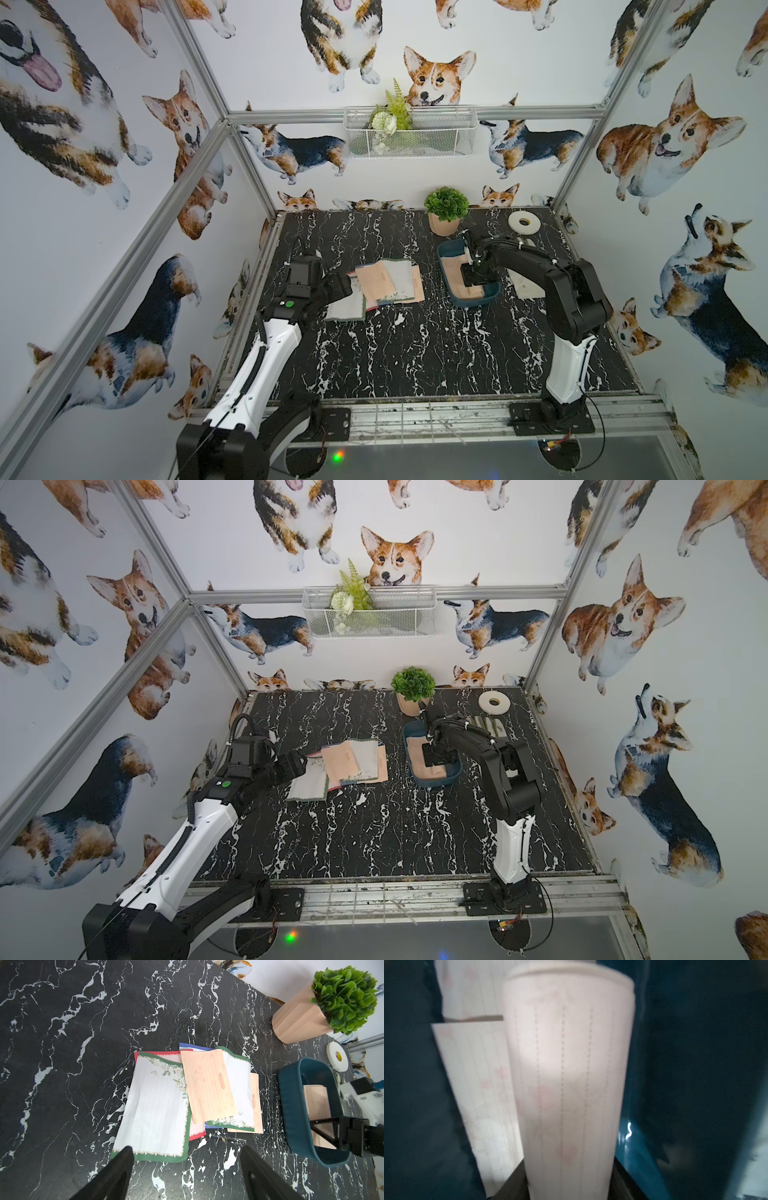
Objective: Take out the stationery paper from the storage box
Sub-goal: Pick up the stationery paper from the storage box.
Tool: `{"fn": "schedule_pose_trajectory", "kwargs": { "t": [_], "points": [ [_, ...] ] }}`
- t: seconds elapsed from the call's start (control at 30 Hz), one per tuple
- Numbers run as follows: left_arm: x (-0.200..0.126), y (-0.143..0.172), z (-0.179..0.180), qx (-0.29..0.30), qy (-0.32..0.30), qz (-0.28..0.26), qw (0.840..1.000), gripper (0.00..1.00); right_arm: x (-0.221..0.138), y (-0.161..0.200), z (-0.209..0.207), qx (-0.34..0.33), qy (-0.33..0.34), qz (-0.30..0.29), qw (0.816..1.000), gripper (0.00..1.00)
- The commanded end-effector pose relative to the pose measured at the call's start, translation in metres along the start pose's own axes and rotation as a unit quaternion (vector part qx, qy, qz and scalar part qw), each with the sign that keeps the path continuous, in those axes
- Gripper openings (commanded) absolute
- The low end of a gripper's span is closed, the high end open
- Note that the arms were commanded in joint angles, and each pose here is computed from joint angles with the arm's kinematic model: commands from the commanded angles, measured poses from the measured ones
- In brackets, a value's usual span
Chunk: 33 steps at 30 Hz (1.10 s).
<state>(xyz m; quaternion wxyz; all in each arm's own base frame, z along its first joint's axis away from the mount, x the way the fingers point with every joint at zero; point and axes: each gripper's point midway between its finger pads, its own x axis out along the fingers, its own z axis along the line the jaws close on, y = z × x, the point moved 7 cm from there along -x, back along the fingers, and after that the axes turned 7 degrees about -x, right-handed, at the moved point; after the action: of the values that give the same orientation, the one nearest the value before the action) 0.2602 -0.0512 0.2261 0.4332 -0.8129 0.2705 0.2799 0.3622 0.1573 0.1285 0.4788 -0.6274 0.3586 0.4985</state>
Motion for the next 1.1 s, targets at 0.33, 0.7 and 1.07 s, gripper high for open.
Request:
{"fn": "schedule_pose_trajectory", "kwargs": {
  "t": [0.33, 0.7, 1.07],
  "points": [
    [-0.008, 0.000, -0.064, -0.065, 0.303, 0.059, 0.949, 0.84, -0.078, -0.001, 0.000, 0.008, -0.008, -0.073, 0.997, 0.52],
    [0.008, 0.007, -0.074, -0.113, 0.367, 0.088, 0.919, 0.85, -0.075, 0.000, 0.004, -0.019, 0.004, -0.050, 0.999, 0.71],
    [0.002, 0.012, -0.069, -0.091, 0.339, 0.090, 0.932, 0.85, -0.018, 0.002, 0.010, -0.018, 0.013, 0.012, 1.000, 0.65]
  ]
}}
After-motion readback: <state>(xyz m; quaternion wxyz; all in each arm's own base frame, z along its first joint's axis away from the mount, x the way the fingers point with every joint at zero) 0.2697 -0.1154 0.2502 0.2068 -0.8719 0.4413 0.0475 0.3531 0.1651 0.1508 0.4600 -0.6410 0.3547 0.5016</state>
